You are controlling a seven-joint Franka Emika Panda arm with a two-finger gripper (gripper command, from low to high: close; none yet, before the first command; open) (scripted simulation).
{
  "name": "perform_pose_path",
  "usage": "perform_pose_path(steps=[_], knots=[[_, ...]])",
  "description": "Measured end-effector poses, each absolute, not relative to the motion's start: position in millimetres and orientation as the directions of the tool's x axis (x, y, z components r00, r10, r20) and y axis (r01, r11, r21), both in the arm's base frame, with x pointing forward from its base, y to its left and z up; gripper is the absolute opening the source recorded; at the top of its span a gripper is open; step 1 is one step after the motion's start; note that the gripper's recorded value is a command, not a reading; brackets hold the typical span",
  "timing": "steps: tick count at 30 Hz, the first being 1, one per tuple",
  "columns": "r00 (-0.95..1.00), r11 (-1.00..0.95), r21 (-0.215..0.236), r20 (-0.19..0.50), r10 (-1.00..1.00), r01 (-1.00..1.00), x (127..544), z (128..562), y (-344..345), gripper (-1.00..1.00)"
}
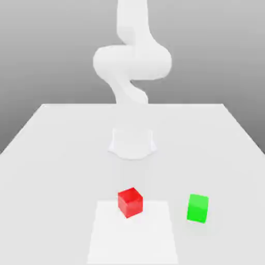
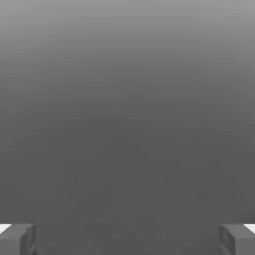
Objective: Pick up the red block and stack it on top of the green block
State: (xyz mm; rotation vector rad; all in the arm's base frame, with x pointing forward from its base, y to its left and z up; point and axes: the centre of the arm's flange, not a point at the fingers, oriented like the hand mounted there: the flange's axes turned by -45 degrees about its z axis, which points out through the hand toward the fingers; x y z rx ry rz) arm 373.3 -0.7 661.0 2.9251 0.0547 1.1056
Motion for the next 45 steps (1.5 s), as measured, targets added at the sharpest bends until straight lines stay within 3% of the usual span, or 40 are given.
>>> perform_pose_path(steps=[5, 9, 13, 17, 21, 23, 24, 31, 39, 45], knots=[[0.848, -0.987, 0.085, 0.505, 0.162, 0.139, 413, 537, -2, 0.0], [0.894, -0.966, 0.1, 0.365, 0.26, 0.24, 417, 437, -4, 0.0], [0.908, -0.932, 0.081, 0.211, 0.362, 0.353, 397, 335, -5, 0.0], [0.883, -0.884, 0.024, 0.051, 0.467, 0.466, 353, 233, -5, 0.0], [0.866, -0.866, 0.001, 0.004, 0.5, 0.5, 338, 174, -5, 0.0], [0.866, -0.866, 0.0, 0.001, 0.5, 0.5, 337, 157, -6, 0.0], [0.866, -0.866, 0.001, 0.0, 0.5, 0.5, 336, 148, -6, -1.0], [0.866, -0.866, 0.0, -0.001, 0.5, 0.5, 335, 146, -6, -1.0], [0.859, -0.859, -0.001, -0.001, 0.512, 0.512, 336, 205, -3, -1.0], [0.626, -0.626, -0.001, -0.001, 0.78, 0.78, 349, 225, 72, -1.0]])
